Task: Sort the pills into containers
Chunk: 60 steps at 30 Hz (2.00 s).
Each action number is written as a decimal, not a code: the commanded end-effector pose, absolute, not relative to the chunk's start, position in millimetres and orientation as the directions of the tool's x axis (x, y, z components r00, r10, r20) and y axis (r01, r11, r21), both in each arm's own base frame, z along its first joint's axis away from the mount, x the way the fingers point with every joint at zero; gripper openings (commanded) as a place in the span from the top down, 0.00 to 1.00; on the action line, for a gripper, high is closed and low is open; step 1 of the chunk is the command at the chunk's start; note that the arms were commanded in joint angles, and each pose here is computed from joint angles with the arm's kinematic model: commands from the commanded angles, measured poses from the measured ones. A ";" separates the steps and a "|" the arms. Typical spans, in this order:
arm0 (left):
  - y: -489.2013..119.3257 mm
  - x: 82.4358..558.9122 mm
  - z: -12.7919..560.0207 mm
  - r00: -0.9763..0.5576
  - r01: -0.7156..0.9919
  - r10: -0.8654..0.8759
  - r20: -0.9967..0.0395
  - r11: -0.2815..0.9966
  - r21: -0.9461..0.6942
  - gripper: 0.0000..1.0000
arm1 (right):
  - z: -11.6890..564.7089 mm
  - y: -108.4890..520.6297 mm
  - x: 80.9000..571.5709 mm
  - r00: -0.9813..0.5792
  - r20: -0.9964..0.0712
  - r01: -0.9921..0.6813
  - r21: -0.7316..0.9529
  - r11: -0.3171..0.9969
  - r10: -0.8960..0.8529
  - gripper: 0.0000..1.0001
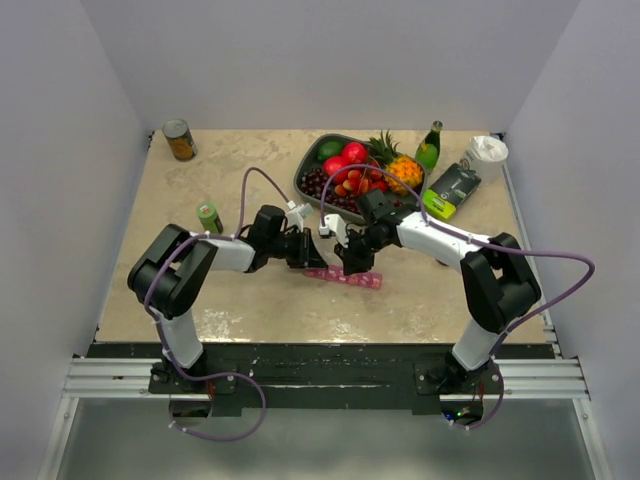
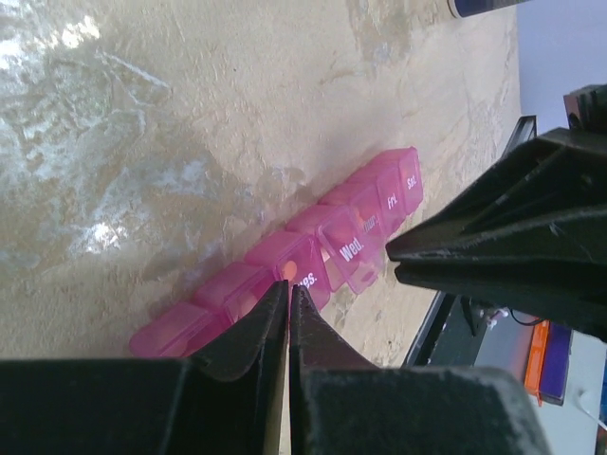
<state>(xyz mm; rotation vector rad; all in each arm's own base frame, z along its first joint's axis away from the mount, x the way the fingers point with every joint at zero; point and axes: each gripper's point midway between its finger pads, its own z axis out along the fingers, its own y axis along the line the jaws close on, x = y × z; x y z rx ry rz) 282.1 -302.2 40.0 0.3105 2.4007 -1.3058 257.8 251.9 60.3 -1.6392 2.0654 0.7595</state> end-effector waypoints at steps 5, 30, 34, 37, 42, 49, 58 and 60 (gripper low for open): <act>-297.1 295.5 22.0 -0.895 0.360 0.015 -0.446 0.615 -0.702 0.91 | 86.3 268.8 265.5 -0.200 -0.666 -0.980 0.143 0.141 -0.718 0.84; -300.7 295.6 38.5 -0.888 0.374 0.006 -0.459 0.589 -0.717 0.86 | 97.9 275.1 258.6 -0.153 -0.631 -0.987 0.132 0.090 -0.761 0.79; -309.2 304.1 91.5 -0.836 0.447 -0.047 -0.547 0.519 -0.728 0.71 | 132.0 268.2 272.1 -0.133 -0.670 -0.990 0.063 0.124 -0.730 0.67; -307.9 313.0 137.3 -0.761 0.523 -0.084 -0.643 0.507 -0.685 0.55 | 161.7 253.7 286.3 -0.125 -0.696 -0.982 -0.013 0.187 -0.707 0.53; -280.7 321.8 207.8 -0.569 0.619 -0.120 -0.814 0.589 -0.520 0.39 | 234.8 216.1 309.2 -0.089 -0.779 -0.912 -0.187 0.366 -0.621 0.13; -207.7 298.0 325.3 -0.165 0.619 -0.168 -0.972 0.749 -0.235 0.01 | 346.1 157.6 322.4 -0.169 -0.921 -0.618 -0.178 0.766 -0.350 0.01; -175.6 260.0 351.8 -0.111 0.597 -0.113 -0.987 0.787 -0.157 0.01 | 407.1 110.5 314.2 -0.167 -0.983 -0.393 0.001 0.919 -0.071 0.01; -174.3 255.9 352.8 -0.113 0.599 -0.115 -0.987 0.785 -0.160 0.01 | 409.1 107.7 311.7 -0.156 -0.984 -0.403 -0.016 0.915 -0.087 0.01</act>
